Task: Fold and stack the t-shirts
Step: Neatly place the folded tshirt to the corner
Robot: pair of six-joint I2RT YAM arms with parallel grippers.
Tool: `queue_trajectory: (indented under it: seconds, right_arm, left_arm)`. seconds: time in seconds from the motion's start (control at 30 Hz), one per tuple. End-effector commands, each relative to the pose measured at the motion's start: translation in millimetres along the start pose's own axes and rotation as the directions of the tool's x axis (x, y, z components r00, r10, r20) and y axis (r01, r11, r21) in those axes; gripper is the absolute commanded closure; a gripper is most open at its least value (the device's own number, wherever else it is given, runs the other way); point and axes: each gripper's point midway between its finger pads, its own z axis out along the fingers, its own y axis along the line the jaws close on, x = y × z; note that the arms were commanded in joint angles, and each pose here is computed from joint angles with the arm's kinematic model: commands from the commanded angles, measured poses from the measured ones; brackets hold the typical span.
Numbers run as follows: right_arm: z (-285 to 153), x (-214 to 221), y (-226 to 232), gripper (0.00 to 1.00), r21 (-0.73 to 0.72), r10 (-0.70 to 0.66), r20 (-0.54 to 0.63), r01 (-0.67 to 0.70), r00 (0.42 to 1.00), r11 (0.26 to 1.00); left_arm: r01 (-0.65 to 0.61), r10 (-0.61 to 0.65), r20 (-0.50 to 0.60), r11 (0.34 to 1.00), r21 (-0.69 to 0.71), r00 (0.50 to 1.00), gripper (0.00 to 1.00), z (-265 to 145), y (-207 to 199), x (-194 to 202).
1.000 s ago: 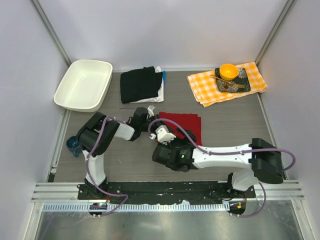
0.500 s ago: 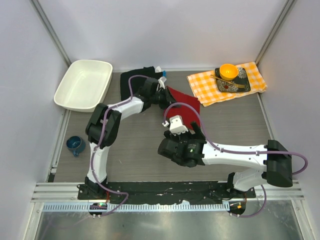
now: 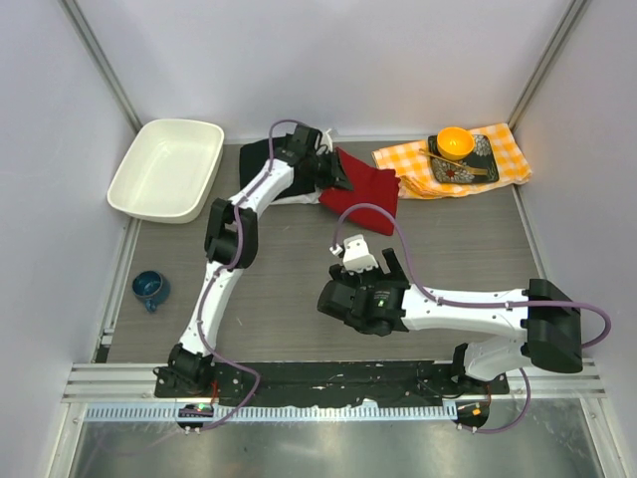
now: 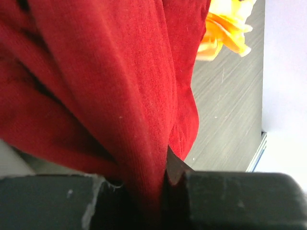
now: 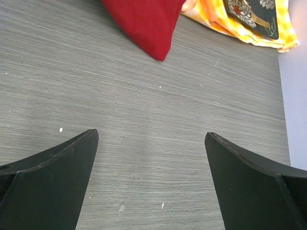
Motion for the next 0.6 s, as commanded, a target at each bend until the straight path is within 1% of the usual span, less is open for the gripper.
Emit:
queue_trajectory:
  seconds: [0.0, 0.2, 0.37, 0.57]
  right_arm:
    - [0.5, -5.6, 3.5, 0.0, -0.011, 0.097, 0.023, -0.097, 0.995, 0.995]
    - [4.0, -2.0, 11.8, 0.0, -0.033, 0.093, 0.023, -0.092, 0.995, 0.995]
    - [10.8, 4.9, 21.7, 0.0, -0.044, 0.081, 0.007, -0.081, 0.997, 0.996]
    - [13.0, 8.7, 32.7, 0.0, -0.067, 0.081, -0.005, -0.081, 0.997, 0.994]
  left_arm:
    - [-0.065, 0.065, 0.025, 0.998, 0.015, 0.998, 1.0, -30.7, 3.3, -30.9]
    - [-0.062, 0.059, 0.104, 0.998, 0.028, 0.993, 1.0, -63.6, 15.1, -66.4]
    - [-0.085, 0.075, 0.155, 0.995, 0.057, 0.985, 1.0, -92.6, 4.3, -88.0]
    - [-0.12, 0.101, 0.205, 0.99, 0.078, 0.974, 1.0, -126.8, -12.6, -104.7]
